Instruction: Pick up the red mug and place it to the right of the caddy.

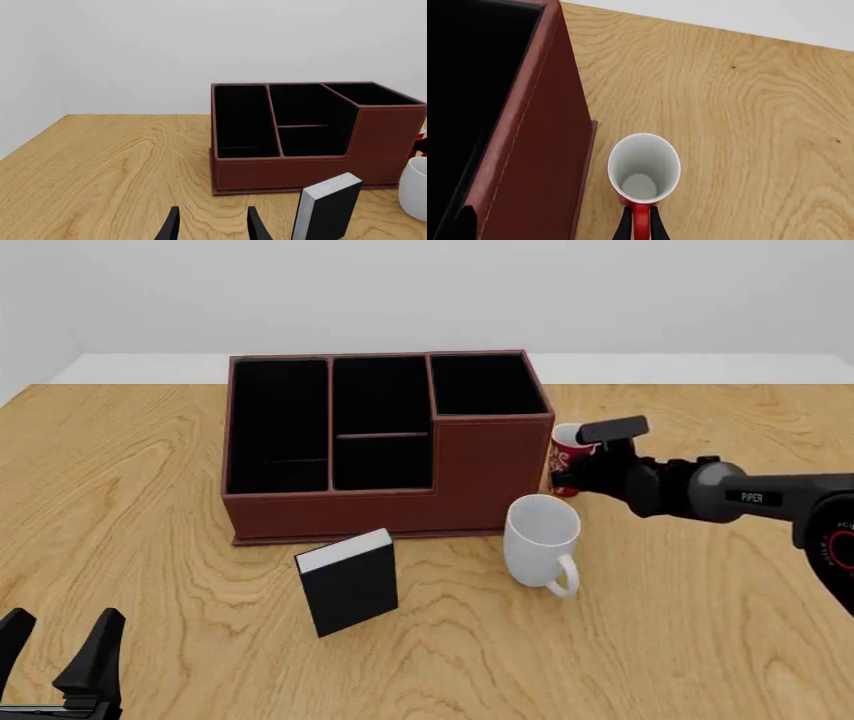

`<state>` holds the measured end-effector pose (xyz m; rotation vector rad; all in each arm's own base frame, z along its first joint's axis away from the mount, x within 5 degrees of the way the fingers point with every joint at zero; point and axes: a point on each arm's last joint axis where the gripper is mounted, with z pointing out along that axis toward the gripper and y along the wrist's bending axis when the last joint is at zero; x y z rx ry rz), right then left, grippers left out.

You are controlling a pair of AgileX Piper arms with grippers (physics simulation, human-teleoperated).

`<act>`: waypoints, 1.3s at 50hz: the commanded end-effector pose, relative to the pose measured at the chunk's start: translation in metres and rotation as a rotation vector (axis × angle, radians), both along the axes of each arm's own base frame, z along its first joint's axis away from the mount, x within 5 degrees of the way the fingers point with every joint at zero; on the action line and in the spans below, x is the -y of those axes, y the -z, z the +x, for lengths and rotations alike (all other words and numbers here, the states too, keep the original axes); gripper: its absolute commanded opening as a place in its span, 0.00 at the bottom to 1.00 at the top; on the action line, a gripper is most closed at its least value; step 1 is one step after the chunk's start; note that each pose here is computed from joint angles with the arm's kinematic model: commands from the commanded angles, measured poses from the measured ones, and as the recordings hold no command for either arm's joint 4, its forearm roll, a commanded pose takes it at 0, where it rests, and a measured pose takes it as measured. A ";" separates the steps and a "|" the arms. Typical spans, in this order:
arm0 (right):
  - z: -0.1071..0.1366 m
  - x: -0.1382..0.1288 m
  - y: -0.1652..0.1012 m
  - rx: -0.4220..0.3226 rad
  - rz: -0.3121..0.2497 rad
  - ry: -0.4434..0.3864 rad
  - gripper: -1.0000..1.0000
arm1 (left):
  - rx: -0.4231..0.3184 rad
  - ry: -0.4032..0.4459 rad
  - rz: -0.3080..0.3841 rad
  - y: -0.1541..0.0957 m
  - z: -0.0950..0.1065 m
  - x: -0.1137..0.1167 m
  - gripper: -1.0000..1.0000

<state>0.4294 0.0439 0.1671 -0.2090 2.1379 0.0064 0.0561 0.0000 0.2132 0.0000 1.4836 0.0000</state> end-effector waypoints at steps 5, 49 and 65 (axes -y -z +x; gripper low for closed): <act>0.001 -0.004 0.009 -0.025 0.034 0.016 0.00 | 0.000 0.000 0.000 0.000 0.000 0.000 1.00; -0.026 0.003 -0.030 0.010 0.085 0.055 1.00 | 0.000 0.000 0.000 0.000 0.000 0.000 1.00; -0.092 0.000 -0.102 0.109 0.120 0.034 1.00 | 0.000 0.000 0.000 0.000 0.000 0.000 1.00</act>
